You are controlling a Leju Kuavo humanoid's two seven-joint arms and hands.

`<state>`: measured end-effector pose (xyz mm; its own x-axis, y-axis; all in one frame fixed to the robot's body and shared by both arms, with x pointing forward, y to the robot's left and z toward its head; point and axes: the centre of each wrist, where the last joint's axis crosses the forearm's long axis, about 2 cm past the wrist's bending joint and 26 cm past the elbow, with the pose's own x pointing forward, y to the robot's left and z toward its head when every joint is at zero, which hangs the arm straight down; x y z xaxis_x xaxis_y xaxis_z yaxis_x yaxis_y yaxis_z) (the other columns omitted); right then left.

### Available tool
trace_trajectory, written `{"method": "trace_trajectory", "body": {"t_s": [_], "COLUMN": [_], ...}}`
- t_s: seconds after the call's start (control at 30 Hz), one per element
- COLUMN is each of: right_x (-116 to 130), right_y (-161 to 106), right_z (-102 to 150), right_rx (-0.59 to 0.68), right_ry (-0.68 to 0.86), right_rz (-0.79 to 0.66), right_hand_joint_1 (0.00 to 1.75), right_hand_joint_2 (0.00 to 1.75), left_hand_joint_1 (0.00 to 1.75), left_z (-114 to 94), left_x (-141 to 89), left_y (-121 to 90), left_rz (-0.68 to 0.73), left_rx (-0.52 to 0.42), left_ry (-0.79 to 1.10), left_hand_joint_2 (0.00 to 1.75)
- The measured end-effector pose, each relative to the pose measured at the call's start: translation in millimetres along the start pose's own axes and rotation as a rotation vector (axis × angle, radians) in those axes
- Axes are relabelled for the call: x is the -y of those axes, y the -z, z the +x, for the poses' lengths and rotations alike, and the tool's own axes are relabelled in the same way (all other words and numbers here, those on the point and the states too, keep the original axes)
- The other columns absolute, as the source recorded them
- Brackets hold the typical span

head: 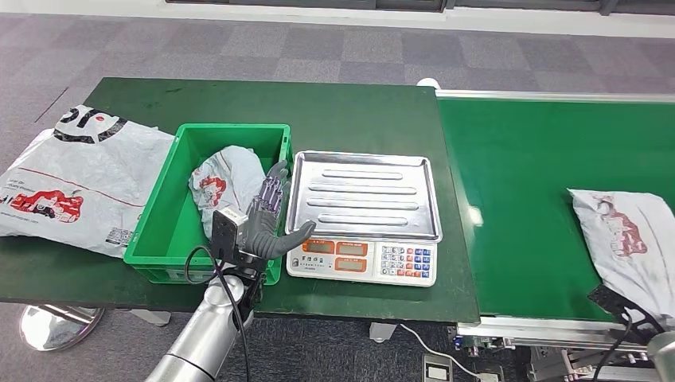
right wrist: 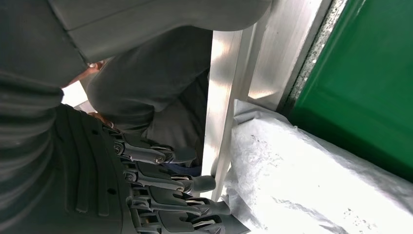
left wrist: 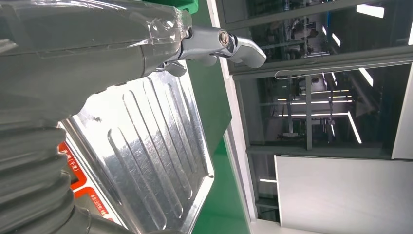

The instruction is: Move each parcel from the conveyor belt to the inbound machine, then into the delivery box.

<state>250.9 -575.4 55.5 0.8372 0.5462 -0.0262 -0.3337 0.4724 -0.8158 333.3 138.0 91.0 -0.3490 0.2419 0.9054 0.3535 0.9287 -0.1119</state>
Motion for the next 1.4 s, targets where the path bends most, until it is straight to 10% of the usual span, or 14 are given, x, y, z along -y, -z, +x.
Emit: {"method": "trace_trajectory", "body": {"t_s": [1.4], "right_x": [-1.4], "right_y": [-0.4], "right_z": [1.4], "right_rx": [0.003], "right_ry": [-0.002], "right_rz": [0.002], "right_hand_joint_1": [0.00], "right_hand_joint_2": [1.75], "left_hand_joint_1": [0.00], "left_z": [-0.3], "left_x": [-0.2], "left_y": [-0.1], "left_rz": [0.000], "left_rx": [-0.002], "left_ry": [0.001], "left_hand_joint_2": [1.75]}}
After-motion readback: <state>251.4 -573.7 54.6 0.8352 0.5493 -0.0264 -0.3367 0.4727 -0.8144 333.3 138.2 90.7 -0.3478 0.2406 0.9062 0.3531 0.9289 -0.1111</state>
